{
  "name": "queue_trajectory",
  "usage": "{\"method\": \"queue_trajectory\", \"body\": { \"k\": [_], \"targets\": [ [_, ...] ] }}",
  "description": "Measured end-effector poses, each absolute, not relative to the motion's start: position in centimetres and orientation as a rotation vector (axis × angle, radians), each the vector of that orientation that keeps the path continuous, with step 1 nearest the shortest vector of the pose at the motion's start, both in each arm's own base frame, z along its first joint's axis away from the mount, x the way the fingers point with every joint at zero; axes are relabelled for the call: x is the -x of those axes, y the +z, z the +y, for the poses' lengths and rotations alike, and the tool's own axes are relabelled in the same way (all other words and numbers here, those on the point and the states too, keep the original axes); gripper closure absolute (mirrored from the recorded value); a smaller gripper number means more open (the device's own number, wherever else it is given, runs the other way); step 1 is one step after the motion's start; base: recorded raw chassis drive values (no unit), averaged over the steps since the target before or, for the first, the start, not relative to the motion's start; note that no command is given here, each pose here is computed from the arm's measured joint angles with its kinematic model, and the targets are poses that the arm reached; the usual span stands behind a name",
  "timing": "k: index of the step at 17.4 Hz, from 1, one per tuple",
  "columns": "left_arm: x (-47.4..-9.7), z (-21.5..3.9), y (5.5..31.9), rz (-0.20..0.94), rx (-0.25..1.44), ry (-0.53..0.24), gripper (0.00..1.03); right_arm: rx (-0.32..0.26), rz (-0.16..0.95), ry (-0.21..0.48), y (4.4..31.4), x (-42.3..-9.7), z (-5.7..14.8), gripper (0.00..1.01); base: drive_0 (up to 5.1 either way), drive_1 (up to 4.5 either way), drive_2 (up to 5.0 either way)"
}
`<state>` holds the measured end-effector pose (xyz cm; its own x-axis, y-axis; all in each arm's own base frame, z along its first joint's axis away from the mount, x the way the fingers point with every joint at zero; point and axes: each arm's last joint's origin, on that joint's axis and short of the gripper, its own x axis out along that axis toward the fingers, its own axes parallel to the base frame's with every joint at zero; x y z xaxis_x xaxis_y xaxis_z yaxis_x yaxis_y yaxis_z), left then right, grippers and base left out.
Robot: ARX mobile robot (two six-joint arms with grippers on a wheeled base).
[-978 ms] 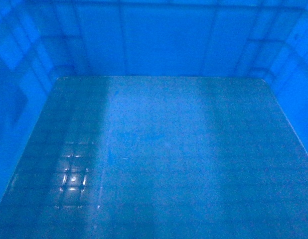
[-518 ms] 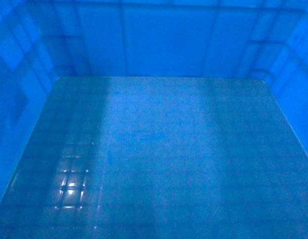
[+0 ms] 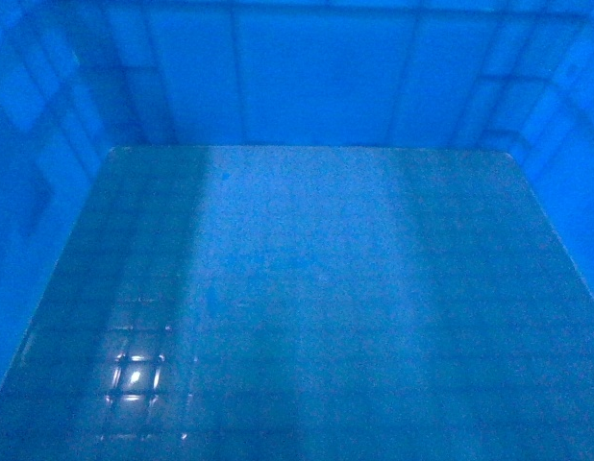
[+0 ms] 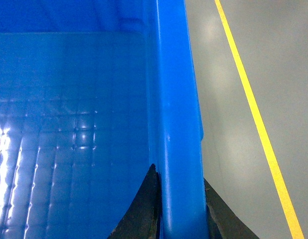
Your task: Place box next to blue box on left shelf
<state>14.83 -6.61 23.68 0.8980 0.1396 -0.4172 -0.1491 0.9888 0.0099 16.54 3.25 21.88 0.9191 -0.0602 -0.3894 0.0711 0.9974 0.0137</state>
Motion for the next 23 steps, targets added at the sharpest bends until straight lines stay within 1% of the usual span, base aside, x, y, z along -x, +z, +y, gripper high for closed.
{"method": "queue_trajectory", "body": {
  "k": [12,16,23],
  "targets": [
    [-14.83,-6.62,23.67,0.431,0.022,0.149,0.95,-0.027,0.400,-0.068,21.87,-16.53,3.25,0.91,-0.1,4.10,-4.2],
    [-14.90,-6.65,23.59,0.436,0.019,0.150,0.95,-0.025,0.408,-0.068,21.76,-16.62,3.27,0.91,0.0,0.00,0.0],
    [-14.85,-6.63,23.66,0.432,0.024,0.149,0.95,-0.027,0.400,-0.069,21.87,-16.53,3.25,0.91,-4.6,1.67,3.7]
  ]
}}
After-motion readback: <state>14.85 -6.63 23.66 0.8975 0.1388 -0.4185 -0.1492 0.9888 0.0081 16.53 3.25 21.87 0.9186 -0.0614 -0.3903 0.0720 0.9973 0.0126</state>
